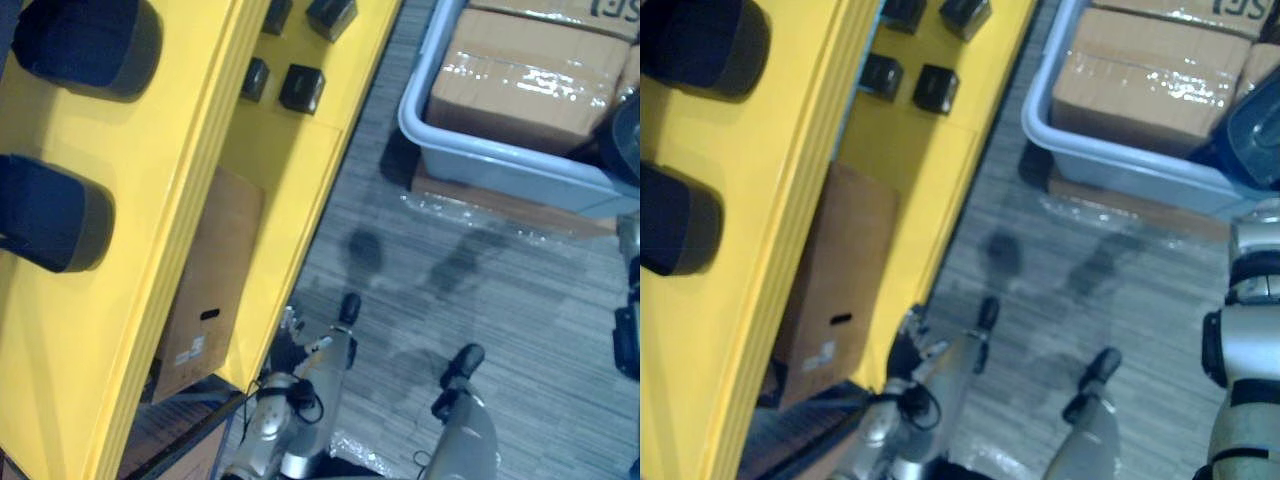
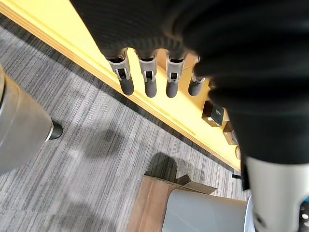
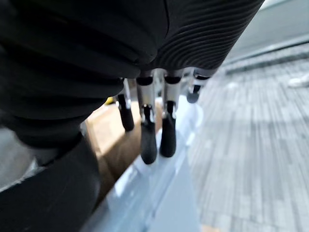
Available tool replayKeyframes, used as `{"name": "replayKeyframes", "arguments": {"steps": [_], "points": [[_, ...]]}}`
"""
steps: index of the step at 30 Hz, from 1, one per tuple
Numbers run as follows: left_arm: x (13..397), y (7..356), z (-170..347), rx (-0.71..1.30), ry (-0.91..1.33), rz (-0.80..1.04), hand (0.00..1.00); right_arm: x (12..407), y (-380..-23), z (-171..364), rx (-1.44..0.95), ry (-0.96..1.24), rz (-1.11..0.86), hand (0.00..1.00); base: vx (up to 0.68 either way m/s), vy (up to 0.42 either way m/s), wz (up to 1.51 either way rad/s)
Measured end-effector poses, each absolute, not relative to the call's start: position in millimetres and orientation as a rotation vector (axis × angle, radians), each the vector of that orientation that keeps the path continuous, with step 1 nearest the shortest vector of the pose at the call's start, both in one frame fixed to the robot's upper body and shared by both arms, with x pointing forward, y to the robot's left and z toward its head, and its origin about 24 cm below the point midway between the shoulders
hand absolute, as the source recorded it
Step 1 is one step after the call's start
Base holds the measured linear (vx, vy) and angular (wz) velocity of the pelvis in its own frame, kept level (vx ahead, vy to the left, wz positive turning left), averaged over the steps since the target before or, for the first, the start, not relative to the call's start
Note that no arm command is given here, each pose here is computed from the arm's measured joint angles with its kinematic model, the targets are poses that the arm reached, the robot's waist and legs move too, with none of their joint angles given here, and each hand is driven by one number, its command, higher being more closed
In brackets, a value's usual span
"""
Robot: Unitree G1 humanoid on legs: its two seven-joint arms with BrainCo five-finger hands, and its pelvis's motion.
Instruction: Walk over and take plastic housings, then place them on the shelf
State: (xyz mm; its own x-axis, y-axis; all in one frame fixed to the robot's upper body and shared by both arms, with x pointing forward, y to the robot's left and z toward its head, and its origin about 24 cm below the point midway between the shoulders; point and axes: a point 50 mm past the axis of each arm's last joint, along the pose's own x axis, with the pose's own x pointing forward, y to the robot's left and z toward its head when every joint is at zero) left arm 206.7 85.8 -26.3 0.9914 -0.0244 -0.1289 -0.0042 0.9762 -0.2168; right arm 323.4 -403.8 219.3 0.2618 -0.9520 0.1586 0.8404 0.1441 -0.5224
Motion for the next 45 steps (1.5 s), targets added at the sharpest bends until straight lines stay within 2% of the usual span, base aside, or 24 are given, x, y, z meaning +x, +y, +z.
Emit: {"name": "replayKeyframes", "arguments": {"steps": [10,17,23,32,38,45], "points": [[207,84,-22,-0.230,0.113,-0.039,0.00,320,-404,259,-0.577,-0.067,-1.374,0.00,0.00,0.002,-0.01],[206,89,-24,-0.233,0.114,-0.017,0.00,321,-387,290,-0.499,-0.365,-1.376,0.00,0.00,-0.001,-0.01],[210,97,-20,-0.240,0.092,0.013,0.00,316,-379,298,-0.455,-0.505,-1.385,0.00,0.00,0.002,-0.07],[211,102,-20,-0.238,0.090,0.032,0.00,310,-396,275,-0.356,-0.399,-1.434,0.00,0.00,0.008,-0.03],[210,101,-22,-0.233,0.100,0.032,0.00,311,-412,247,-0.210,-0.218,-1.333,0.00,0.00,0.002,0.01],[209,98,-28,-0.223,0.127,0.019,0.00,309,-420,254,-0.213,-0.204,-1.318,0.00,0.00,0.001,0.00]]}}
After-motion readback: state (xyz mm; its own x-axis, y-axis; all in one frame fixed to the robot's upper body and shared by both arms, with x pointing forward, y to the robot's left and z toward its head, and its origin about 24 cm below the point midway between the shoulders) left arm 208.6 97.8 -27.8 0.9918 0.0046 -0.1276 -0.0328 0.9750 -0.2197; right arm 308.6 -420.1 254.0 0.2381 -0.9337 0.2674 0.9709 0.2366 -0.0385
